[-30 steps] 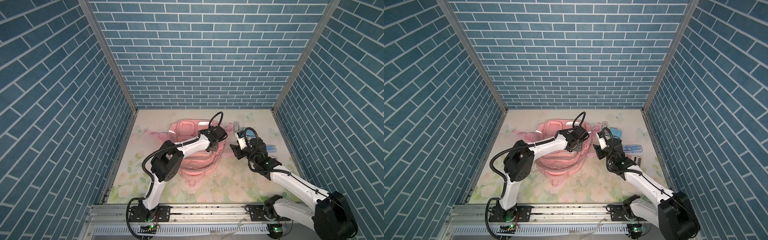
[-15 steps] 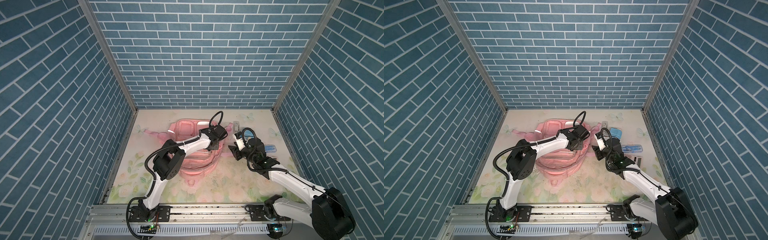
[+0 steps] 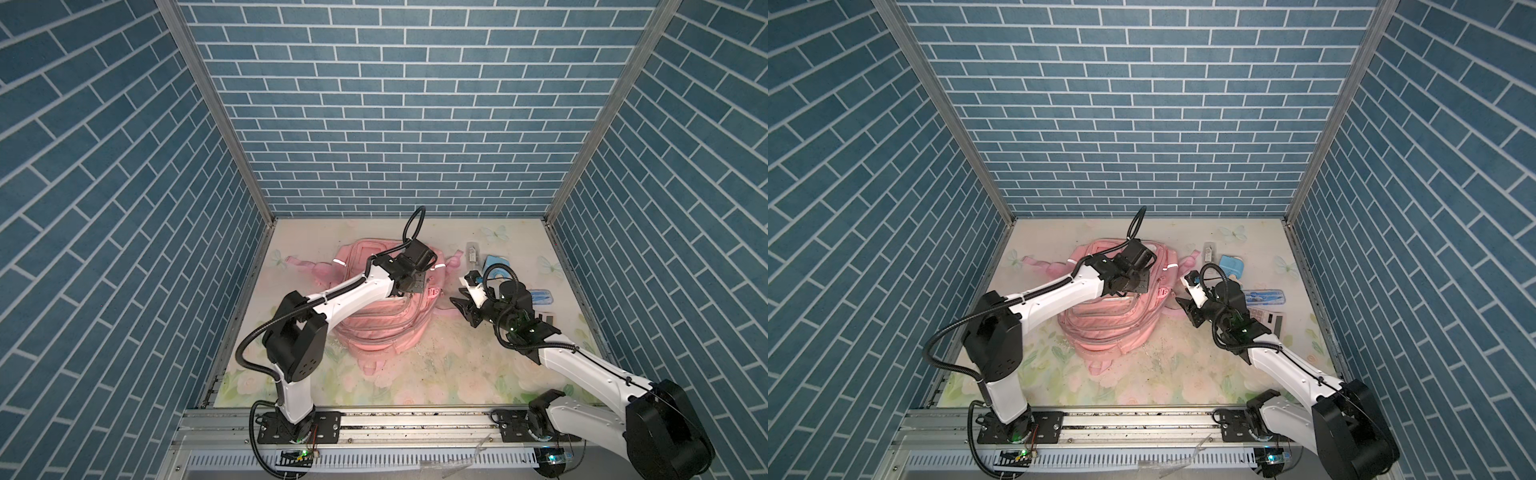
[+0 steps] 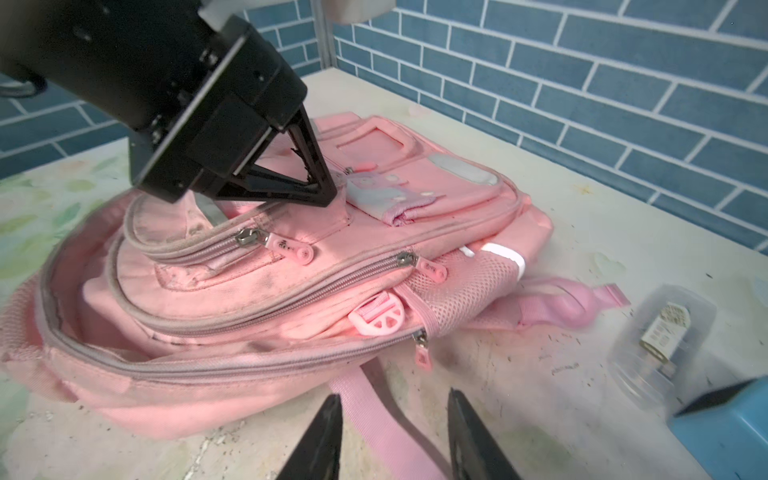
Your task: Pack the student bag
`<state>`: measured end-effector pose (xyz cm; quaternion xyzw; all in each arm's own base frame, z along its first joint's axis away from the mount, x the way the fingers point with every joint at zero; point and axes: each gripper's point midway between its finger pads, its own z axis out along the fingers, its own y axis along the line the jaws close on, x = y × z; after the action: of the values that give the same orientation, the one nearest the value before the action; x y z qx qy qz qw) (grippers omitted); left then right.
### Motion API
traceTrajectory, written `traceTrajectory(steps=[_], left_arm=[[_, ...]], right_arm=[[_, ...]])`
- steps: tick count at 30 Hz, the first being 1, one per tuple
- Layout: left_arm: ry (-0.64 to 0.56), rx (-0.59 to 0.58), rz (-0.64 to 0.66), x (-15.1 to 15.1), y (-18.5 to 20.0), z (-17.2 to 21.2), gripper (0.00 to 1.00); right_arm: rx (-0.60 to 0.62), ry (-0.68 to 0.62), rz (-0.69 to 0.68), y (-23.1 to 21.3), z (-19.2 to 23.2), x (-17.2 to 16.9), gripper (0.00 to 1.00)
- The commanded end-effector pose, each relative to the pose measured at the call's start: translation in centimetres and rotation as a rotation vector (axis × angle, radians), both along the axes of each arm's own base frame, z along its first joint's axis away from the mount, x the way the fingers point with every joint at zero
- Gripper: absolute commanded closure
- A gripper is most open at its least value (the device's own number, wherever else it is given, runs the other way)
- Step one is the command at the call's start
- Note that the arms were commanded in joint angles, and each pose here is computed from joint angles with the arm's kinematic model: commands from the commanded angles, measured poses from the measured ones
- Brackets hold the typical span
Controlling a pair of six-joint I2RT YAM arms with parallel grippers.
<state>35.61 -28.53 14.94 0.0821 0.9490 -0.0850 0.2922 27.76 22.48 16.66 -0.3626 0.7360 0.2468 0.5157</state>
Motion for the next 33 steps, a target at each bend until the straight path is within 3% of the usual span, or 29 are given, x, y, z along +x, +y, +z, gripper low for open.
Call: traceTrajectory(steps=[1, 6, 13, 33], left_arm=[[-0.101, -0.058, -0.121, 0.3, -0.5, 3.4, 1.0], [-0.13, 0.0, -0.216, -0.3, 0.6, 4.2, 1.0], [-0.138, -0.013, -0.28, 0.0, 1.1, 5.3, 1.0], [-0.301, -0.038, -0.489, -1.9, 0.7, 9.9, 1.0]], right_arm=[[0.119, -0.08, 0.119, 1.9, 2.3, -0.8, 0.58], [0.173, -0.06, 0.125, 3.2, 3.0, 0.8, 0.57], [0.203, -0.034, 0.151, 5.0, 3.5, 2.8, 0.57], [0.187, 0.077, 0.293, 7.6, -1.8, 3.2, 0.56]])
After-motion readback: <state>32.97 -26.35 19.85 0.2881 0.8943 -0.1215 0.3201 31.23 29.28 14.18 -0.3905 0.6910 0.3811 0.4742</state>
